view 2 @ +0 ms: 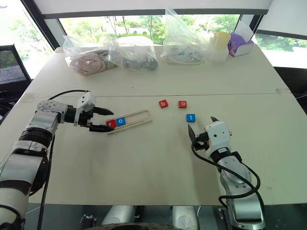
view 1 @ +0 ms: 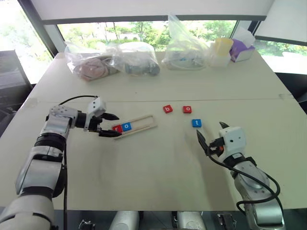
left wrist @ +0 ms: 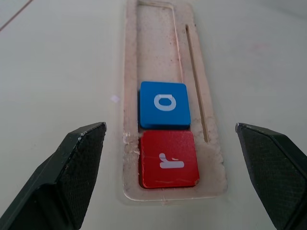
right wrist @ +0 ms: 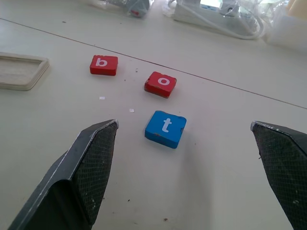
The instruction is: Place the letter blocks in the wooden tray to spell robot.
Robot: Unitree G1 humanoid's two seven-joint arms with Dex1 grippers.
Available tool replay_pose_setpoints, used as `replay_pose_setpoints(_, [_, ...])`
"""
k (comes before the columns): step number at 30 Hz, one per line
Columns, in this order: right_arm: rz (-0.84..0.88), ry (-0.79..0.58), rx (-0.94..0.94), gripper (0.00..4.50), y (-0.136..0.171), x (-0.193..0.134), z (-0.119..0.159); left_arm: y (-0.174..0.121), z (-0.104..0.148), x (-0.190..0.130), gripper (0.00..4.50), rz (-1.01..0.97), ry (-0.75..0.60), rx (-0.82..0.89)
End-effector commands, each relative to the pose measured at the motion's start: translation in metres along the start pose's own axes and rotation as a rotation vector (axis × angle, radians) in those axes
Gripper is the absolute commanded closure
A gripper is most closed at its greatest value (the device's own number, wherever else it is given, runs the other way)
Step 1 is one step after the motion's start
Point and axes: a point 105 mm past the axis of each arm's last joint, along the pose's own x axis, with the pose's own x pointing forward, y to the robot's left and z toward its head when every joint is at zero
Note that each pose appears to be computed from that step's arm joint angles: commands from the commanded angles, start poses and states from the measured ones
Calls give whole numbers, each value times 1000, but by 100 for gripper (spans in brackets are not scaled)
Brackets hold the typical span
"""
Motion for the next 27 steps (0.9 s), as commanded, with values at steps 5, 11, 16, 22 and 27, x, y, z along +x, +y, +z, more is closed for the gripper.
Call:
replay_pose_setpoints(5, [-19, -45, -16, 0, -2, -5, 14, 1, 2, 5, 2, 32, -17, 90])
replay_pose_setpoints(11, [-16, -44, -17, 0, -2, -5, 15, 0, -5, 8, 2, 62, 0, 125])
replay_pose_setpoints(16, [-11, -43, -18, 0, -2, -4, 15, -3, -21, 10, 2, 86, 31, 129])
replay_pose_setpoints(22, [-4, -46, -22, 0, -2, -2, 16, -8, -39, 9, 2, 99, 76, 131])
replay_pose_setpoints(27, [0, -47, -26, 0, -2, -2, 17, -11, -47, 9, 2, 97, 91, 112])
